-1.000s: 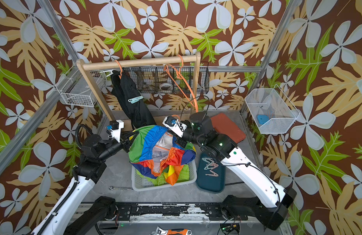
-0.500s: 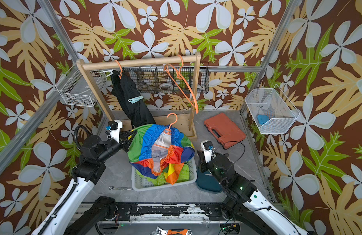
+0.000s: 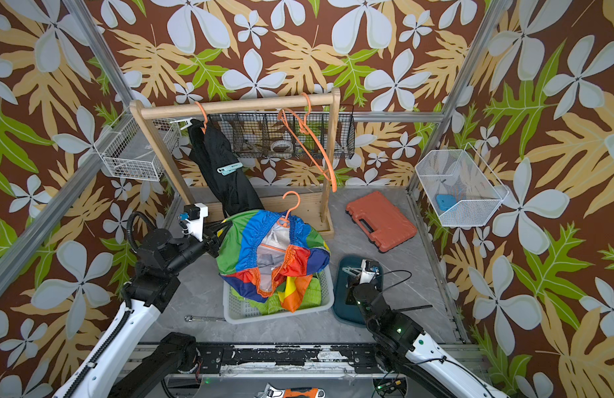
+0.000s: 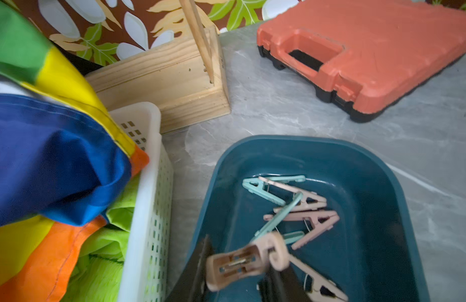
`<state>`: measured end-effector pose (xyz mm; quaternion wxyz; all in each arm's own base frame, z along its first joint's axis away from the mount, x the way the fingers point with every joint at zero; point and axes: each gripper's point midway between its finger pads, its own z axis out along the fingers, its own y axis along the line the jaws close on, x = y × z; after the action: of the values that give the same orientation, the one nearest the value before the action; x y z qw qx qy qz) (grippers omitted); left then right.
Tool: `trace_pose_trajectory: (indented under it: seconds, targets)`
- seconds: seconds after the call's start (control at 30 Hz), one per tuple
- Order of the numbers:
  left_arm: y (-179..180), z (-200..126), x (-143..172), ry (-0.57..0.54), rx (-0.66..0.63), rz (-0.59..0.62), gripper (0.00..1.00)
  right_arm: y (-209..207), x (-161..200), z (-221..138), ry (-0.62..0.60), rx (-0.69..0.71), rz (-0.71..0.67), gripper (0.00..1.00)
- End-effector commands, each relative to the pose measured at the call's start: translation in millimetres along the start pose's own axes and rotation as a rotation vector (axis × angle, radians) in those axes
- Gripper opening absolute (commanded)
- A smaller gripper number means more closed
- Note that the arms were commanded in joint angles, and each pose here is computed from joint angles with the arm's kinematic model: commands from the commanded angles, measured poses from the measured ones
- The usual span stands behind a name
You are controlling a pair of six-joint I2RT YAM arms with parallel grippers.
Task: Remove the clothespins securing shorts to the hanger
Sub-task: Place the clothespin in the storage box.
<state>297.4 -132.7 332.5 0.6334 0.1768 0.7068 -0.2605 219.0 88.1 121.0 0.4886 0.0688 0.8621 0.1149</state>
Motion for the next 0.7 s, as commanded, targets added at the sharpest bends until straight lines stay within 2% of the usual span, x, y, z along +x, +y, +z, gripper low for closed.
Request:
trace_pose_trajectory:
  seconds: [0.0, 0.17, 0.27, 0.43, 0.67]
  targets:
    - [0, -1, -9, -0.034, -0.005, 0.03, 0.0, -5, 3, 3, -0.007, 0.027, 0.077, 0.44]
    - [-1, -1, -9, -0.035, 0.002, 0.029, 0.0, -5, -7, -1, -0.044, 0.021, 0.069, 0.54]
    - [-3, -1, -10, -0.036, 0.011, 0.028, 0.0, 12, -28, -7, -0.088, -0.046, 0.032, 0.55]
    - [-10, 0, -11, -0.037, 0.057, 0.023, 0.0, 72, -89, -22, -0.201, -0.233, -0.045, 0.57]
    - [-22, -6, -16, -0.066, 0.113, 0.025, 0.0, 177, -179, -40, -0.33, -0.518, -0.144, 0.58]
